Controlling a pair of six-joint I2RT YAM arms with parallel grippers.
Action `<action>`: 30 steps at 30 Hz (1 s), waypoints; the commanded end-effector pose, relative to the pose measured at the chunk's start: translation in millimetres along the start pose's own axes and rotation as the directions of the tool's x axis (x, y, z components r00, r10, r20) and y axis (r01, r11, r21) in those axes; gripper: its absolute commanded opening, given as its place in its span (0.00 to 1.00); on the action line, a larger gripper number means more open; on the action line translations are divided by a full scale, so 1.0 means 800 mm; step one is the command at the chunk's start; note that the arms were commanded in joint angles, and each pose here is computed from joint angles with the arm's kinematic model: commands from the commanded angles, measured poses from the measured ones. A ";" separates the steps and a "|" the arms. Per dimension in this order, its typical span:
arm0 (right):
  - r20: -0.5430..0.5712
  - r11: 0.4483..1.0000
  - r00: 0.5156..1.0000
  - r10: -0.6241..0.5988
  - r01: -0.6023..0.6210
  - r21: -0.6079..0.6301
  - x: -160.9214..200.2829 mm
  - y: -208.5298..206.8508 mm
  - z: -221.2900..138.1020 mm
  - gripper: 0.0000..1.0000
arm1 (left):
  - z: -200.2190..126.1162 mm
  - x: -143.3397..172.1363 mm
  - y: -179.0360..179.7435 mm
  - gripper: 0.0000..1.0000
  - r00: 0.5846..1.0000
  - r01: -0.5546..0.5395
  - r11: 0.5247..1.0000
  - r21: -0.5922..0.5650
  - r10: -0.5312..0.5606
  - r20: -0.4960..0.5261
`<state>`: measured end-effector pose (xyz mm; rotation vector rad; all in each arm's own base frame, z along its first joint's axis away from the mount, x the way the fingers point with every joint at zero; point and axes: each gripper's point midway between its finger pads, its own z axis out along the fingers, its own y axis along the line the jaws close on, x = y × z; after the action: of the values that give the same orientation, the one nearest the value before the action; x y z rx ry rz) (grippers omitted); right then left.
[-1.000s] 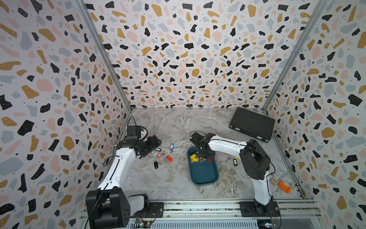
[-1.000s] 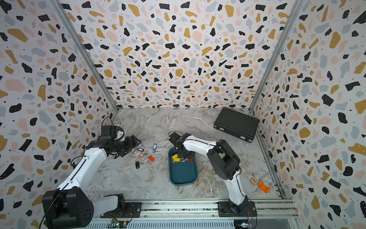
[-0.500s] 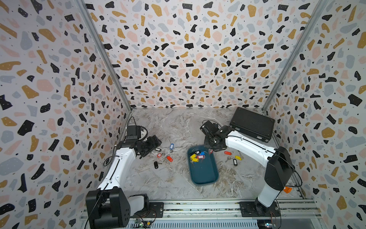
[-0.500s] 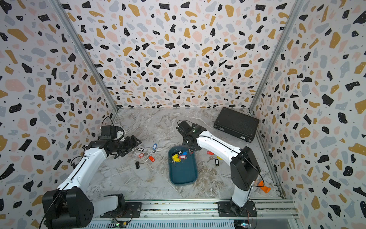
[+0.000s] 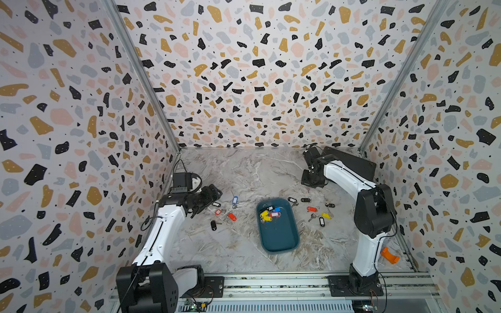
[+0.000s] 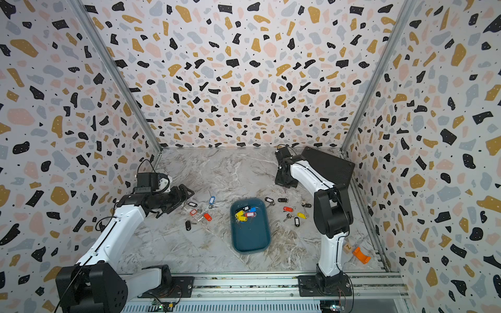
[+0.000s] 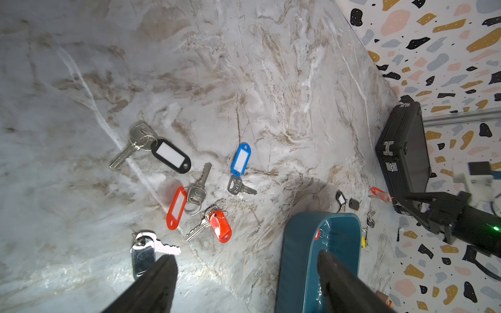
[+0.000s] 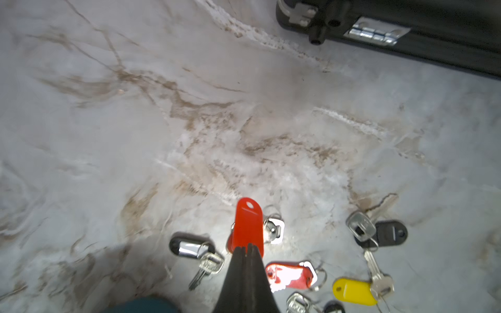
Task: Take the keys out of the storage box
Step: Place the key at the center of the board.
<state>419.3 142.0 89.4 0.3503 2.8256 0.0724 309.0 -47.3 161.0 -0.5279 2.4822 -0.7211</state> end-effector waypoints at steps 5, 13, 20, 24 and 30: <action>-0.042 1.000 0.999 -0.005 0.004 -0.020 -0.012 -0.008 0.030 0.00 | 0.000 0.005 -0.020 0.85 0.997 -0.076 0.995 0.060 0.075 0.015; 0.014 0.999 1.000 -0.023 0.023 -0.045 -0.008 -0.030 -0.019 0.43 | 0.004 0.027 -0.053 0.89 0.977 -0.211 0.974 0.080 0.212 -0.005; 0.083 0.992 0.994 -0.069 0.077 -0.103 0.040 -0.058 -0.094 0.43 | 0.002 0.066 -0.085 0.90 0.924 -0.380 0.924 0.047 0.382 -0.037; 0.104 0.982 0.988 -0.111 0.125 -0.141 0.079 -0.075 -0.128 0.40 | 0.003 0.099 -0.122 0.87 0.862 -0.499 0.866 0.026 0.499 -0.093; 0.127 0.978 0.983 -0.132 0.150 -0.144 0.114 -0.099 -0.165 0.29 | 0.013 0.133 -0.196 0.80 0.665 -0.736 0.676 0.050 0.734 -0.134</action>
<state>297.4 91.9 178.8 0.1475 2.6763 0.2440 258.7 -217.2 201.7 0.4104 2.5345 -0.5609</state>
